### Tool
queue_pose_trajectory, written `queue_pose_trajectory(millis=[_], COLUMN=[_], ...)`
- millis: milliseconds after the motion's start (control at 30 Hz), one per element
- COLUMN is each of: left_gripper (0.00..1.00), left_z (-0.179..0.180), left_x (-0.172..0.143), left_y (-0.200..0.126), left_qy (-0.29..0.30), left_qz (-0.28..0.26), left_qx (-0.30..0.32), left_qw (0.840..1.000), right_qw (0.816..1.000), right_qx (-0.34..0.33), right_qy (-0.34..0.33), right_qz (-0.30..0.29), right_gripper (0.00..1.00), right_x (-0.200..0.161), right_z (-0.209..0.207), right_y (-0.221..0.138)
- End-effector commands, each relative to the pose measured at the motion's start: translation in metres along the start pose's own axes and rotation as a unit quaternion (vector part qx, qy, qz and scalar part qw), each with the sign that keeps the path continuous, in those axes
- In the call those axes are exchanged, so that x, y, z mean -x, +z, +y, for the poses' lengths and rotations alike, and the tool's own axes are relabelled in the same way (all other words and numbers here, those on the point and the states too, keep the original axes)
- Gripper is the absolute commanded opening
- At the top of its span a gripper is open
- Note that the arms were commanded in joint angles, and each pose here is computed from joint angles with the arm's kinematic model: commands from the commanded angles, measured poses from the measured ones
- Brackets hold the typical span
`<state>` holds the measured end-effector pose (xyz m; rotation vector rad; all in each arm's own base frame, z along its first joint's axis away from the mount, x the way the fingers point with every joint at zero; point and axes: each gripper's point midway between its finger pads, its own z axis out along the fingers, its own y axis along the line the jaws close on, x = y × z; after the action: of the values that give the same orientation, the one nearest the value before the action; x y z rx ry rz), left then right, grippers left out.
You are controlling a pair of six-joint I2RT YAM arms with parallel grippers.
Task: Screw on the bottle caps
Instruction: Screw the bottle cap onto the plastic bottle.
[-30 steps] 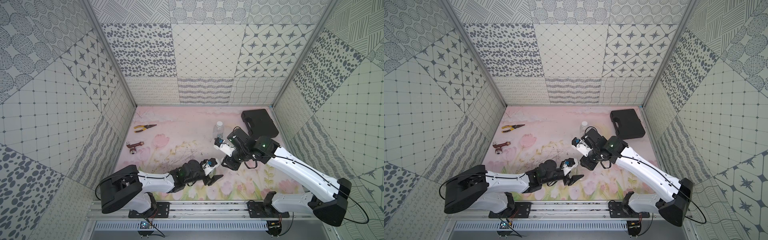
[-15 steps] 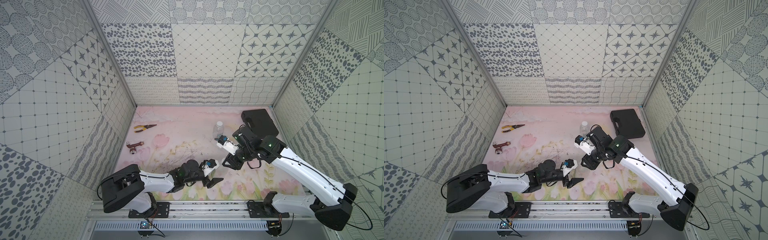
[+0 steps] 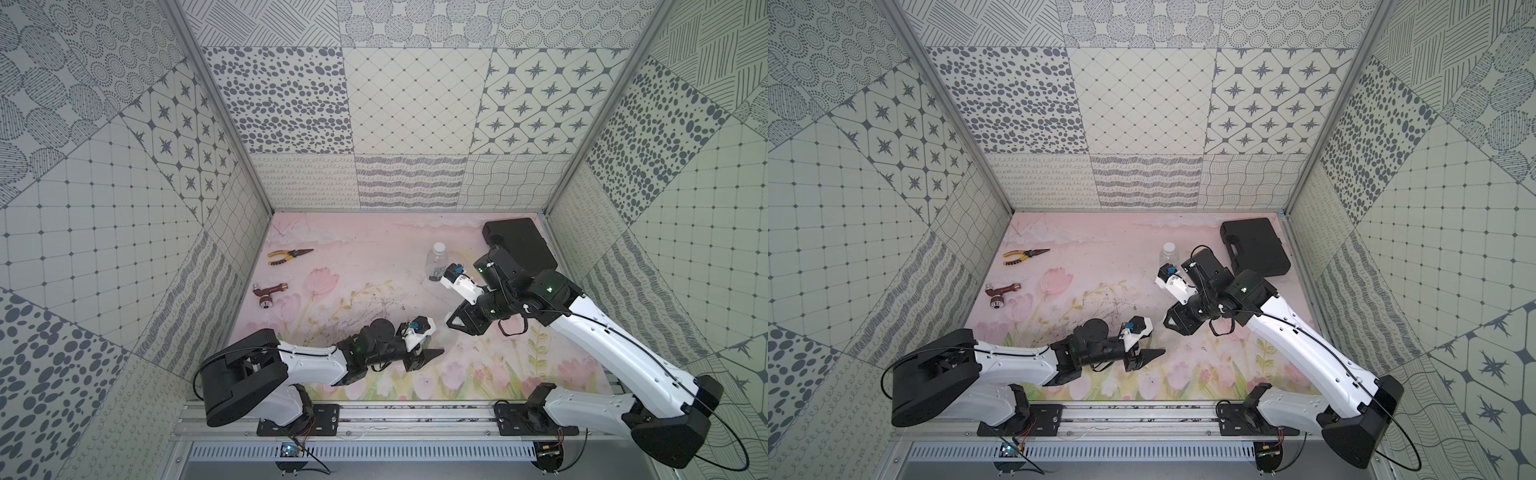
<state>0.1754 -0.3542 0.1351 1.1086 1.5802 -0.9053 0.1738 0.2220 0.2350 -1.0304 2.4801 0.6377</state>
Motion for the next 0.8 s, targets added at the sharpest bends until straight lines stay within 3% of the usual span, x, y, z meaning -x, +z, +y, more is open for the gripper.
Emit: queue_pose_trajectory(millis=[0,200,567,767], left_gripper=[0.65,0.72,0.51,0.52], left_z=[-0.002,-0.013,-0.002,-0.006], left_x=[0.015,0.018,0.023,0.011], left_y=[-0.002,-0.004,-0.009,0.0], left_qy=[0.003,-0.005,-0.005,-0.002], left_qz=[-0.028,-0.038,-0.045,-0.018], left_qx=[-0.008,-0.041,-0.011,-0.028], left_qw=[1.0,0.998,0.999,0.999], right_qw=[0.999,0.998,0.999,0.998], right_qx=[0.014,0.048,-0.021,-0.011], right_qy=[0.007,0.013,0.016,-0.047], right_qz=[-0.035,-0.038,-0.035,-0.043], right_gripper=[0.18,0.19,0.22,0.45], right_x=[0.012,0.015,0.008,0.01], right_z=[0.004,0.016,-0.01,-0.001], right_y=[-0.004,-0.004,-0.002,-0.018])
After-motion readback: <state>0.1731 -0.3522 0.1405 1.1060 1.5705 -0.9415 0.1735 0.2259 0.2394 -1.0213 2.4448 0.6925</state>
